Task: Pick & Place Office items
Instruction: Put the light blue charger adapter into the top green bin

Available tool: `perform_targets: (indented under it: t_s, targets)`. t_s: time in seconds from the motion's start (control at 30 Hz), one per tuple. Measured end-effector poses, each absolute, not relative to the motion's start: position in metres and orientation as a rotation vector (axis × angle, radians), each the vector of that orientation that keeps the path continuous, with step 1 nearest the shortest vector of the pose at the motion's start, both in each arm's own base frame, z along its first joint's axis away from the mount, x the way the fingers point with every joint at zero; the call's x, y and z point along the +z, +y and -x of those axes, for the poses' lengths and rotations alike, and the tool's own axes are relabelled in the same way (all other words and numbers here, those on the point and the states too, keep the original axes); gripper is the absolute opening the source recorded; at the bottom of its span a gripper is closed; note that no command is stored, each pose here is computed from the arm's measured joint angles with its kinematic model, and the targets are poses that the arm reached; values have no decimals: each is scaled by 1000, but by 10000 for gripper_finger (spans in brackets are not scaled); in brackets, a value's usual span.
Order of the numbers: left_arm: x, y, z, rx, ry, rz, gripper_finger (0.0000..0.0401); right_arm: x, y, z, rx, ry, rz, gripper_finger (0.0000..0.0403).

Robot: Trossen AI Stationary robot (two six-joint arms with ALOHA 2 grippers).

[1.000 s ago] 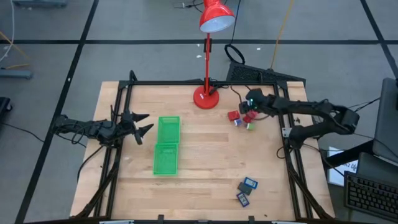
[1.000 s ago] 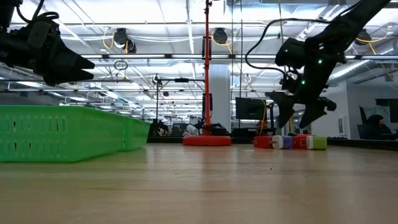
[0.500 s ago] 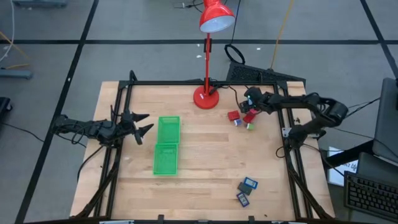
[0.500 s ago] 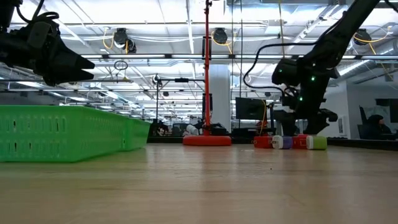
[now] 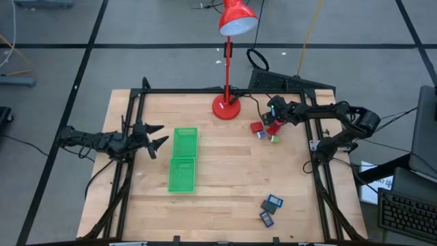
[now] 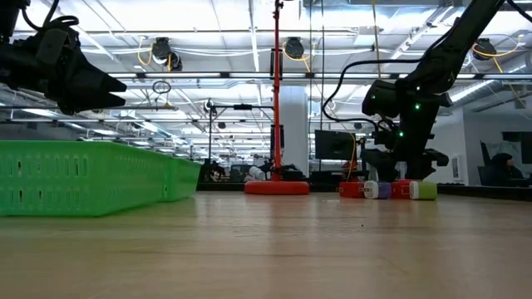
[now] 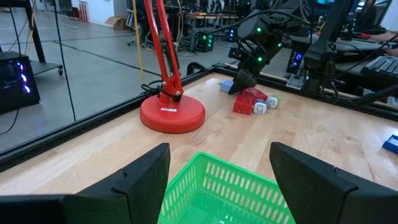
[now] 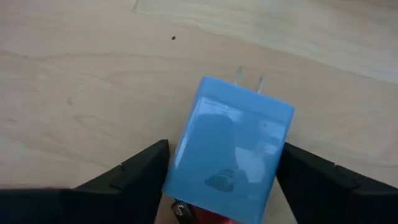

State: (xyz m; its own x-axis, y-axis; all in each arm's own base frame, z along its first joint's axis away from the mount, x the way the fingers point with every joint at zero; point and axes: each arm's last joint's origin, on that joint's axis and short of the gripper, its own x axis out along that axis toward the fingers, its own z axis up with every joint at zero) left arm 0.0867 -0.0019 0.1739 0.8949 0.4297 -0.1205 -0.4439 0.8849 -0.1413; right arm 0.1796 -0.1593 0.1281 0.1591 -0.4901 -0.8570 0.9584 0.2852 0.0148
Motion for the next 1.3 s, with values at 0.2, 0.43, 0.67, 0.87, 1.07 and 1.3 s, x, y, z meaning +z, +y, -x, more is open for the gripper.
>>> perform_targets:
  t_s: [0.2,0.43,0.67,0.87,1.07,1.3]
  targets:
    - [174,-2,-87,455,87,167,273,128,-159,-180,-1130,892,-636,223]
    - [174,-2,-87,455,87,167,274,134,-160,-180,-1077,897,-542,233]
    - [174,-2,-87,455,87,167,274,170,-155,-178,-985,726,-499,216]
    - [174,-2,-87,455,84,169,273,203,-135,-178,-826,584,-460,226]
    - [175,-2,-87,455,79,175,274,222,-109,-191,-599,518,-301,217]
    - [187,-2,-88,441,-61,301,274,231,-73,-214,-270,437,-184,225]
